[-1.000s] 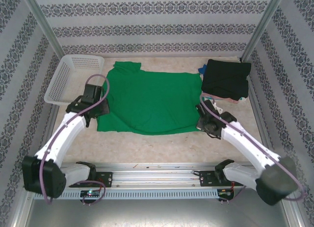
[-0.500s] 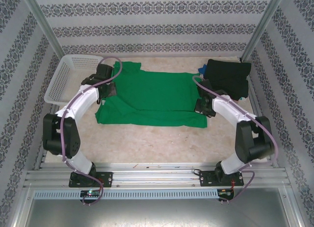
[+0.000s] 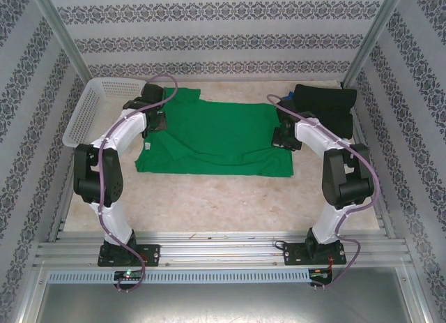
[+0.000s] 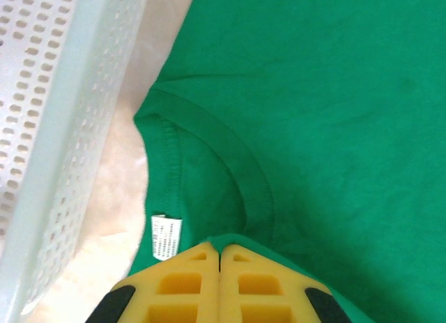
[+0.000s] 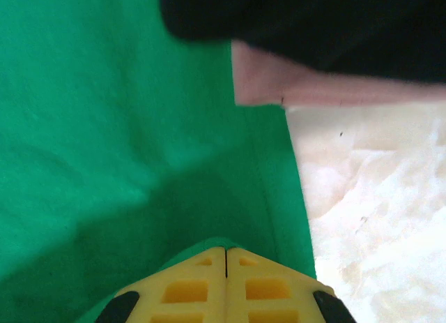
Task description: Fold and stack the t-shirts
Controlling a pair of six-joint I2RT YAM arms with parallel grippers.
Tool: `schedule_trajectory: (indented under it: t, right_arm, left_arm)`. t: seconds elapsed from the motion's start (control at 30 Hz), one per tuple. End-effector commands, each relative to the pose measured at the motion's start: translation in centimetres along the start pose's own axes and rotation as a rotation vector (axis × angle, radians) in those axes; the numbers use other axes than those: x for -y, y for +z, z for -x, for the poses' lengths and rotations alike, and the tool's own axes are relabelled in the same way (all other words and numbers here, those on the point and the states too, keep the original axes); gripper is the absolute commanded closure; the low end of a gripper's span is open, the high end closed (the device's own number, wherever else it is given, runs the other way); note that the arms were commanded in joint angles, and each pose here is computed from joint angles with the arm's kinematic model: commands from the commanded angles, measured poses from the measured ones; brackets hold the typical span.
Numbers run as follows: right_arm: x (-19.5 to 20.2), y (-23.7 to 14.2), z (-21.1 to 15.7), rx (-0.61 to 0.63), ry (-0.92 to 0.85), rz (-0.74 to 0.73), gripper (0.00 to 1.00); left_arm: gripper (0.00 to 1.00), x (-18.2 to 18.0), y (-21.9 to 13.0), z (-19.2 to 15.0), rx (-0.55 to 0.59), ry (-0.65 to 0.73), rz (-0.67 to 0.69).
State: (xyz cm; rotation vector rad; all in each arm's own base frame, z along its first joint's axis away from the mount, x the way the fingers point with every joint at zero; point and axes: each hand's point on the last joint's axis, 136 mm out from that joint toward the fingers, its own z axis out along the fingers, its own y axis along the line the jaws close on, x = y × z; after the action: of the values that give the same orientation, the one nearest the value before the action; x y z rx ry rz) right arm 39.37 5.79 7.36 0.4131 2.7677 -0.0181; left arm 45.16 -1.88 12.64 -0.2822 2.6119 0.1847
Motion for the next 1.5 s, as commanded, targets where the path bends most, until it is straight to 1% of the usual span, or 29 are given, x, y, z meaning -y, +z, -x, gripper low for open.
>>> schedule_trajectory:
  t: [0.0,0.07,0.13,0.2,0.3,0.57,0.67,0.77,0.93,1.0,1.07,1.17,1.3,1.47]
  right_arm:
    - [1.0,-1.7,0.8,0.033,-0.008,-0.026,1.0]
    - [1.1,-1.5,0.2,0.028,-0.004,-0.019,1.0]
    - [1.2,-1.1,-0.4,0.013,-0.003,-0.016,1.0]
    - [0.9,-0.5,-1.0,-0.003,-0.009,0.008,1.0]
    - [1.3,0.1,-1.6,-0.026,-0.007,-0.007,1.0]
    - [1.0,1.1,-0.9,-0.037,-0.013,-0.018,1.0]
    - [0.7,1.0,-0.9,-0.053,-0.019,-0.014,1.0]
    - [0.5,-0.5,-1.4,-0.041,-0.016,0.02,1.0]
    - [0.3,-4.2,-3.9,-0.006,-0.031,0.084,1.0]
    - [0.7,-5.4,-5.5,0.005,-0.042,0.08,1.0]
    - [1.0,-6.8,-6.6,0.037,-0.033,0.108,1.0]
    - [2.3,-8.3,-8.9,0.065,-0.007,0.136,1.0]
    - [3.8,-9.8,-11.5,0.075,0.009,0.146,1.0]
    - [3.8,-9.8,-13.1,0.062,0.001,0.2,1.0]
  left_arm:
    - [1.0,-2.6,-0.8,0.2,-0.013,-0.006,0.08]
    - [1.0,-3.0,-1.1,0.2,0.003,-0.024,0.074]
    - [1.0,-2.7,-1.2,0.4,0.02,-0.042,0.033]
    - [1.0,-2.3,-1.0,0.6,0.017,-0.051,0.002]
    - [1.0,-1.8,-0.5,0.6,-0.01,-0.044,-0.008]
    - [1.0,-1.5,1.4,0.5,-0.065,-0.021,0.008]
    - [1.0,-1.3,1.4,0.2,-0.085,-0.014,-0.001]
    - [1.0,-1.7,-0.5,0.0,-0.08,-0.015,-0.012]
    - [1.0,-2.9,-6.3,-1.5,-0.002,-0.055,-0.061]
    - [1.0,-3.4,-8.6,-2.8,0.019,-0.077,-0.085]
    - [1.0,-4.4,-10.5,-4.6,0.023,-0.094,-0.08]
    - [1.0,-5.6,-12.7,-7.3,0.034,-0.109,-0.083]
    - [1.0,-6.6,-14.4,-10.7,0.043,-0.13,-0.099]
    - [1.0,-6.9,-14.0,-13.8,0.01,-0.14,-0.115]
